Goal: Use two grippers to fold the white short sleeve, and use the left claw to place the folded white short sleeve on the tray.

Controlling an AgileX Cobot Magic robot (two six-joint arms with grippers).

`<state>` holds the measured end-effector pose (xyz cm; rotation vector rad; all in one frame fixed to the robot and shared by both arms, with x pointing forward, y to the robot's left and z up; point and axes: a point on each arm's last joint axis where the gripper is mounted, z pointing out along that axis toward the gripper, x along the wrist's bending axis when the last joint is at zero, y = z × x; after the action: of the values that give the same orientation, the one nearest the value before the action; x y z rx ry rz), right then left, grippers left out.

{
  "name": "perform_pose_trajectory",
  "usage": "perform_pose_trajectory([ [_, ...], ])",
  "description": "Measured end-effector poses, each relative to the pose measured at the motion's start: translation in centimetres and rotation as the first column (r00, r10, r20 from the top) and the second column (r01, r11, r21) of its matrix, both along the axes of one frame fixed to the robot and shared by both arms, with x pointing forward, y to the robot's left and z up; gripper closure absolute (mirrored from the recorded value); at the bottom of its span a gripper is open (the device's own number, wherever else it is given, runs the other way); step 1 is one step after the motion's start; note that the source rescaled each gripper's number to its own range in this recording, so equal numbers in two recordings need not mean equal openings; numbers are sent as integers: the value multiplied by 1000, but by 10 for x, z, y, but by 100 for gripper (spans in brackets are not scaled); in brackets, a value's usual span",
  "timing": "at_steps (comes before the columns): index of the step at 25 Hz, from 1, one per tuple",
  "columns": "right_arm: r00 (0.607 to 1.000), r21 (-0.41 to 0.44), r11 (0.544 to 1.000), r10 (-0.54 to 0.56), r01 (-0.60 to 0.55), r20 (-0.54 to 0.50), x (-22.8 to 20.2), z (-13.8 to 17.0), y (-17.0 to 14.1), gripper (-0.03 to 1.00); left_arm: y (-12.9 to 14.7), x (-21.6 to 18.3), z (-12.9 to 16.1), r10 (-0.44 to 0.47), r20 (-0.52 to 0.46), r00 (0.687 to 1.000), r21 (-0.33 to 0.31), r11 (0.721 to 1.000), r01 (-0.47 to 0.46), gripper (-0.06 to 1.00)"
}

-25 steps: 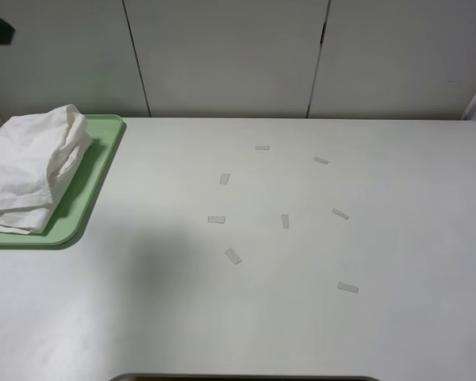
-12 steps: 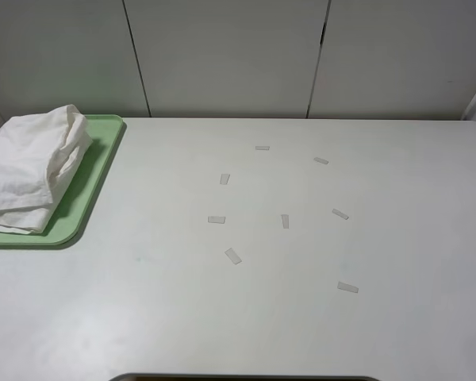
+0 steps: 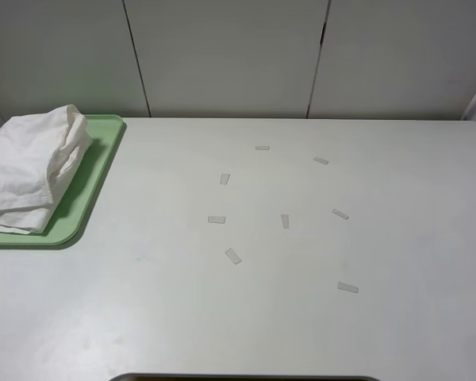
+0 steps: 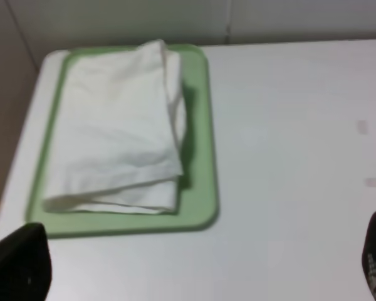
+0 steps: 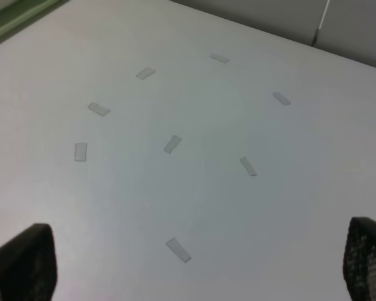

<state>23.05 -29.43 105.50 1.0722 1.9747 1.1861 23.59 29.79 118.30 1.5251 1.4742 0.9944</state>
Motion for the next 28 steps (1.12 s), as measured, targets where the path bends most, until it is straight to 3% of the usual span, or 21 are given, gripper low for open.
perform_pose_trajectory([
  [4, 1000, 0, 1000, 0, 0, 0, 0, 0, 0, -3, -3, -7, -16, -15, -2, 1000, -34, 999, 15, -5],
  [10, 1000, 0, 1000, 0, 0, 0, 0, 0, 0, -3, -2, -38, -73, 16, 69, 997, -52, 999, -12, -5],
  [17, 1000, 0, 1000, 0, 0, 0, 0, 0, 0, -3, 13, -38, -83, 172, 53, 984, -21, 985, -171, -5],
  [22, 1000, 0, 1000, 0, 0, 0, 0, 0, 0, -3, 14, -32, -89, 179, 45, 983, -16, 984, -178, -4],
  [28, 1000, 0, 1000, 0, 0, 0, 0, 0, 0, -3, 13, -12, -119, 165, -51, 985, -12, 986, -166, -4],
])
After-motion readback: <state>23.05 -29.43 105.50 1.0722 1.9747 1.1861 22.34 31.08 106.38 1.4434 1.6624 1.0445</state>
